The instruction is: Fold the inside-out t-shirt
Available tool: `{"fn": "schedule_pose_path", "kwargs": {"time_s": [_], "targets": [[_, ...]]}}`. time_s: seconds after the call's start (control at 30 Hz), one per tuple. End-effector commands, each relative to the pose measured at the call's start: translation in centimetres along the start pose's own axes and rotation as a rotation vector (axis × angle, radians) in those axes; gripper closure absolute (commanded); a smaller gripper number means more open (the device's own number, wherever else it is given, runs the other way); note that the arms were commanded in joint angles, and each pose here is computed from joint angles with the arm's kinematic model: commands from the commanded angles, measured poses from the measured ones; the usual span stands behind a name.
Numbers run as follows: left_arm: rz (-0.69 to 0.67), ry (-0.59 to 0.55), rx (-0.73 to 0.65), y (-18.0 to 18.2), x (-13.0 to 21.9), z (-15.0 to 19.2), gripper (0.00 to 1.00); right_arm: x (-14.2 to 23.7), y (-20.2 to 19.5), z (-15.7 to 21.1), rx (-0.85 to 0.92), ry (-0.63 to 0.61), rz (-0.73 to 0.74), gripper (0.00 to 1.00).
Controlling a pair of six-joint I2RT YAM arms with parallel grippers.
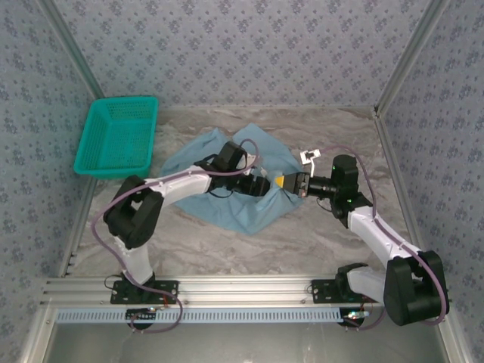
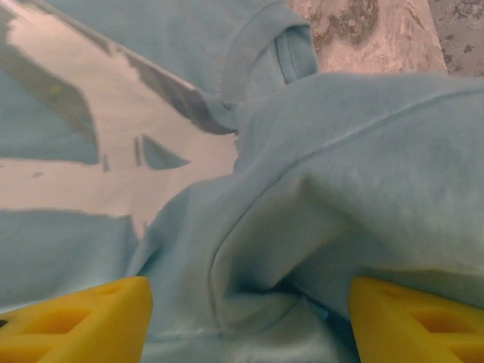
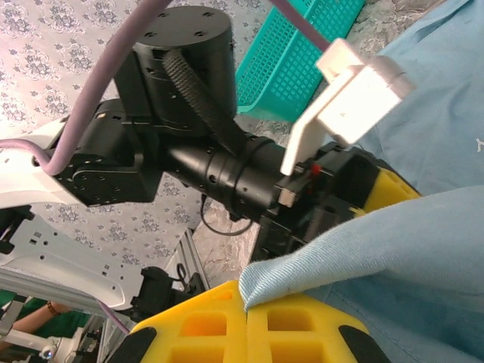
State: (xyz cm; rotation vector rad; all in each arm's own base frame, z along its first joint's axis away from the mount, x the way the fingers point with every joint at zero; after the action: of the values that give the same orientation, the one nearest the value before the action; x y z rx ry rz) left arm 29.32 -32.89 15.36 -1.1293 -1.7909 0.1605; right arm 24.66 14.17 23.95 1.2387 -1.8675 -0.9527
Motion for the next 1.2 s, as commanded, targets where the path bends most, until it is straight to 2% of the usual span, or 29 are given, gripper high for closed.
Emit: {"fn": "schedule_pose_path", "kwargs": {"time_s": [0.0, 0.07, 0.1, 0.17, 0.23, 0.3, 0.4, 0.6, 0.7, 0.77, 0.87, 1.07, 1.17], "targets": [[0.089, -0.002, -0.009, -1.5, -1.1, -1.2, 0.42, 0.5, 0.9, -0.4, 0.062, -0.02, -0.011, 1.0], [0.101, -0.045, -0.015, -1.5, -0.8, -2.0, 0.63, 1.0, 0.5, -0.1, 0.061, -0.032, 0.022, 1.0], [0.114, -0.079, -0.029, -1.8, -0.2, -2.6, 0.69, 1.3, 0.1, 0.1, 0.049, -0.037, 0.049, 1.0], [0.142, -0.175, -0.072, -2.4, 1.9, -3.8, 0.88, 2.2, -0.6, 0.3, 0.025, -0.067, 0.13, 1.0], [0.193, -0.266, -0.109, -3.0, 4.3, -4.4, 0.97, 3.2, -1.2, 0.1, 0.013, -0.119, 0.224, 1.0], [0.26, -0.368, -0.158, -3.9, 7.0, -4.9, 0.99, 4.1, -1.5, 0.1, 0.037, -0.155, 0.342, 1.0], [0.352, -0.43, -0.21, -5.0, 9.3, -4.6, 1.0, 4.4, -1.4, 0.0, 0.094, -0.188, 0.417, 1.0], [0.514, -0.46, -0.313, -7.2, 11.9, -3.4, 1.0, 4.3, -2.0, 0.1, 0.112, -0.222, 0.448, 1.0], [0.588, -0.447, -0.363, -8.3, 12.8, -2.7, 1.0, 4.3, -3.1, -0.1, 0.069, -0.238, 0.564, 1.0], [0.607, -0.441, -0.393, -8.8, 13.4, -2.1, 1.0, 4.7, -3.9, 0.2, 0.041, -0.208, 0.703, 0.89], [0.563, -0.438, -0.425, -8.8, 13.7, -1.5, 1.0, 4.7, -3.6, 0.3, 0.11, -0.144, 0.819, 0.74], [0.505, -0.393, -0.448, -8.6, 13.6, -1.4, 1.0, 2.8, 0.5, 1.7, 0.444, -0.068, 0.743, 0.59], [0.493, -0.392, -0.447, -8.5, 13.6, -1.5, 1.0, 2.3, 1.4, 1.7, 0.51, -0.054, 0.728, 0.53]]}}
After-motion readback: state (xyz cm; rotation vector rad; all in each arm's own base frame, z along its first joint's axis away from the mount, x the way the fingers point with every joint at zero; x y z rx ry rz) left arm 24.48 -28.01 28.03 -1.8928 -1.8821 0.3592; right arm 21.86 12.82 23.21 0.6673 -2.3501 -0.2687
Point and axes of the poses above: each hand's point on the last joint's axis, 136 mm out from that joint toward the fingers, its own x axis back along the fingers, its own y axis along the line the jaws close on, z = x × y, the point moved 7 cm from there along x, back along the fingers, and after that the axes turned 9 degrees about -x, right-handed, at the moved point
